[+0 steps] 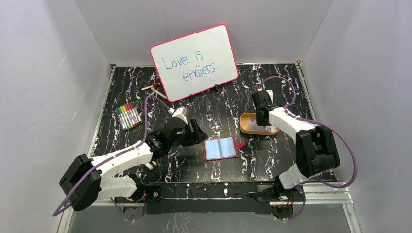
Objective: Put the credit cards into the card holder
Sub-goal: Pick up the credit card from the storage box.
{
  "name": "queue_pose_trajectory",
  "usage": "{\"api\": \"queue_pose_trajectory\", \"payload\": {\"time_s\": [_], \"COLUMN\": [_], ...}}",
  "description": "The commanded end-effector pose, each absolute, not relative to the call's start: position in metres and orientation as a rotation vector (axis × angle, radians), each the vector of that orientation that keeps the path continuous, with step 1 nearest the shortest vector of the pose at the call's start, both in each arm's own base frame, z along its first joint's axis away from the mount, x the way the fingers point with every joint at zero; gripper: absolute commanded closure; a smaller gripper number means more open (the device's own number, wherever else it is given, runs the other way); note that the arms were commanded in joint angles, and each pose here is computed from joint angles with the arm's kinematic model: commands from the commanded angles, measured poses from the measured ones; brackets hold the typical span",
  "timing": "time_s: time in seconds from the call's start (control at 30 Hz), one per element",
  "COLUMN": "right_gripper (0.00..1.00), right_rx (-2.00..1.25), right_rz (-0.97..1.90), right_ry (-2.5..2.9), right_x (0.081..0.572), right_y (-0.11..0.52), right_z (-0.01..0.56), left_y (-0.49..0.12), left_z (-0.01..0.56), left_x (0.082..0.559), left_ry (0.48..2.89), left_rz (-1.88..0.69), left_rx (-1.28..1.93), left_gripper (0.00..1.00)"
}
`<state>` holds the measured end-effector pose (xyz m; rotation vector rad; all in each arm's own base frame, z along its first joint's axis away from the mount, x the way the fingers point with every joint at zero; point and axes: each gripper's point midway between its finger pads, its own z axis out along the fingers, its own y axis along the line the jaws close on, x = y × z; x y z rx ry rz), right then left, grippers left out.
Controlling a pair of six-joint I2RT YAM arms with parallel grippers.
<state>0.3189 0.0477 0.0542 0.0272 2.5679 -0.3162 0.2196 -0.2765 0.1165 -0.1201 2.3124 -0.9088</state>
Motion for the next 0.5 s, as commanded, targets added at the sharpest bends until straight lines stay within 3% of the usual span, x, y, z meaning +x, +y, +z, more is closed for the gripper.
{"api": "queue_pose_trajectory", "payload": {"time_s": [0.0, 0.2, 0.47], "right_gripper": [0.9, 0.99, 1.0], "right_rx": [0.041, 0.071, 0.094], "right_rz": [-0.241, -0.242, -0.262], "right_ry": [2.553, 2.539, 2.496], "right_x": [0.323, 0.32, 0.322], "right_y": [0.059, 0.057, 0.052], "right_z": [0.07, 0.078, 0.096], "left_y": [-0.276, -0.276, -0.278], "left_z": [0.124, 0.125, 0.125], "left_x": [0.22, 0.219, 0.22], "left_ry": [2.287, 2.285, 2.288], "left_rz": [-0.936, -0.938, -0.943], "left_rx": [-0.122, -0.124, -0.122], "left_gripper": [0.4, 0.4, 0.4]}}
